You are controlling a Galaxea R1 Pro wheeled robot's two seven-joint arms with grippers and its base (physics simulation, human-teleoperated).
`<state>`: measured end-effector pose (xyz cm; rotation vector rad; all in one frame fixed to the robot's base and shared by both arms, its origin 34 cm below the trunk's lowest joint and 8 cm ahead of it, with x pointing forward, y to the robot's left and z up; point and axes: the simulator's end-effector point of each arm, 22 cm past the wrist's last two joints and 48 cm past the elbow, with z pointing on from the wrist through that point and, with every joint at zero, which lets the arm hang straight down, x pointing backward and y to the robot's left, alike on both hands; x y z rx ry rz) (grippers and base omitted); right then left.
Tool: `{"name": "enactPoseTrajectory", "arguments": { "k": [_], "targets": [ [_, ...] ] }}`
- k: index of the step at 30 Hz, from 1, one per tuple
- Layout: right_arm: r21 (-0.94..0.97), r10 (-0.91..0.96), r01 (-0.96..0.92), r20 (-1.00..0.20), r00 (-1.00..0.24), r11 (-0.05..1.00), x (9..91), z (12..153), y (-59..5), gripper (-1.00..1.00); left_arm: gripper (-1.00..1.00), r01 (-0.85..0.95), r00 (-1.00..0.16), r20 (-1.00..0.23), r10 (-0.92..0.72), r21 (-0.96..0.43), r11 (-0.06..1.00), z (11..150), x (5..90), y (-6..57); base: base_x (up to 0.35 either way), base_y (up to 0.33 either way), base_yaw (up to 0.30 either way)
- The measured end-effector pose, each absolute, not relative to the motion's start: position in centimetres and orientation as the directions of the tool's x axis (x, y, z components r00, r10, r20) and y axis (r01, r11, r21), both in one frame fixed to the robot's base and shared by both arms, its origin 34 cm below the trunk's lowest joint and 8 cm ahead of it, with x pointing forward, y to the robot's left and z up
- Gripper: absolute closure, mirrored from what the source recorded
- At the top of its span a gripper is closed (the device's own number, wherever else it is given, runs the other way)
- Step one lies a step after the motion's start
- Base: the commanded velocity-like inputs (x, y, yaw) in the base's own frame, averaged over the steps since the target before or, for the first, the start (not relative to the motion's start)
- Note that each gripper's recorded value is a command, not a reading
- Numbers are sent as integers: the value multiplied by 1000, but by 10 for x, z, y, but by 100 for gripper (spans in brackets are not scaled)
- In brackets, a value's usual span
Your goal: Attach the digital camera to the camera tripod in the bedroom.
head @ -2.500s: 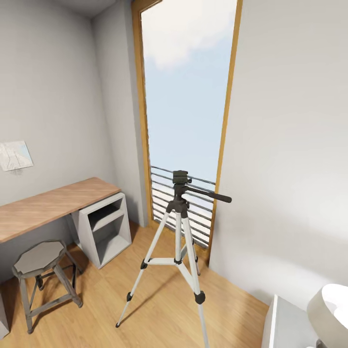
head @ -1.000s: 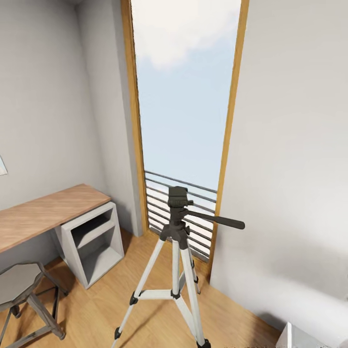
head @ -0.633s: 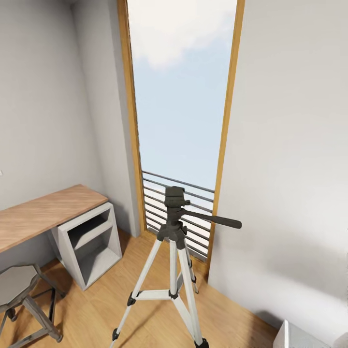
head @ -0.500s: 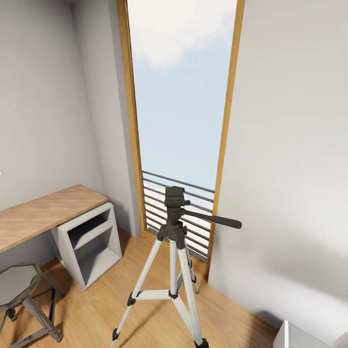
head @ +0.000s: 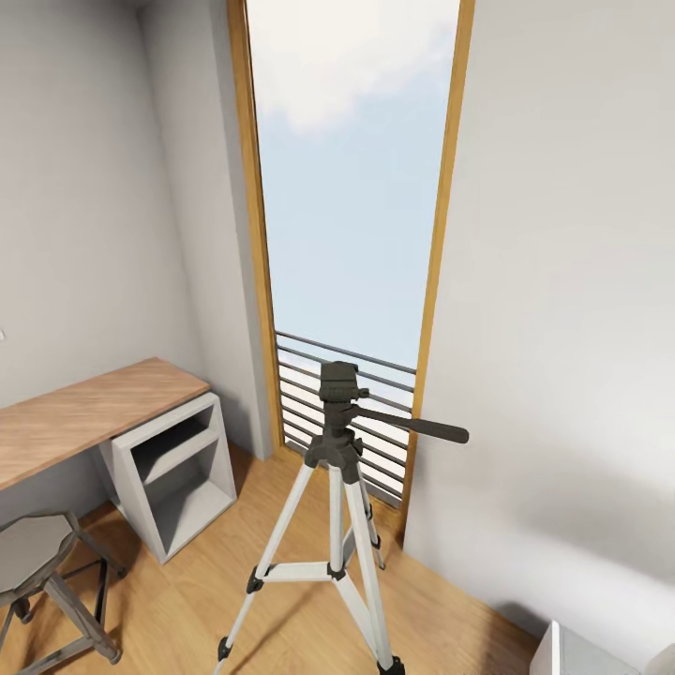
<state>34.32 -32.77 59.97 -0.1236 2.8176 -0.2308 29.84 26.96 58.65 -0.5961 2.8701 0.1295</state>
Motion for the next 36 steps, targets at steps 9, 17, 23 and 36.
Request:
{"name": "enactPoseTrajectory", "arguments": {
  "k": [9, 17, 23, 36],
  "targets": [
    [-173, -111, -61, -300, -947, 983, 344, 600, -329, -100, 100, -403, -897, -219, -385, 44, 914, 586, 298, 270, 0, 0, 0],
    [-121, -131, -97, -323, -937, 988, 372, 605, -301, -100, 100, -413, -890, -231, -393, 46, 909, 590, 311, 289, 0, 0, 0],
    [-138, -133, -90, -339, -931, 986, 372, 607, -315, -100, 100, -412, -891, -222, -395, 35, 910, 587, 302, 269, 0, 0, 0],
    [-125, -135, -95, -370, -919, 988, 386, 612, -315, -100, 100, -410, -889, -236, -392, 31, 912, 587, 303, 265, 0, 0, 0]
  ]
}}
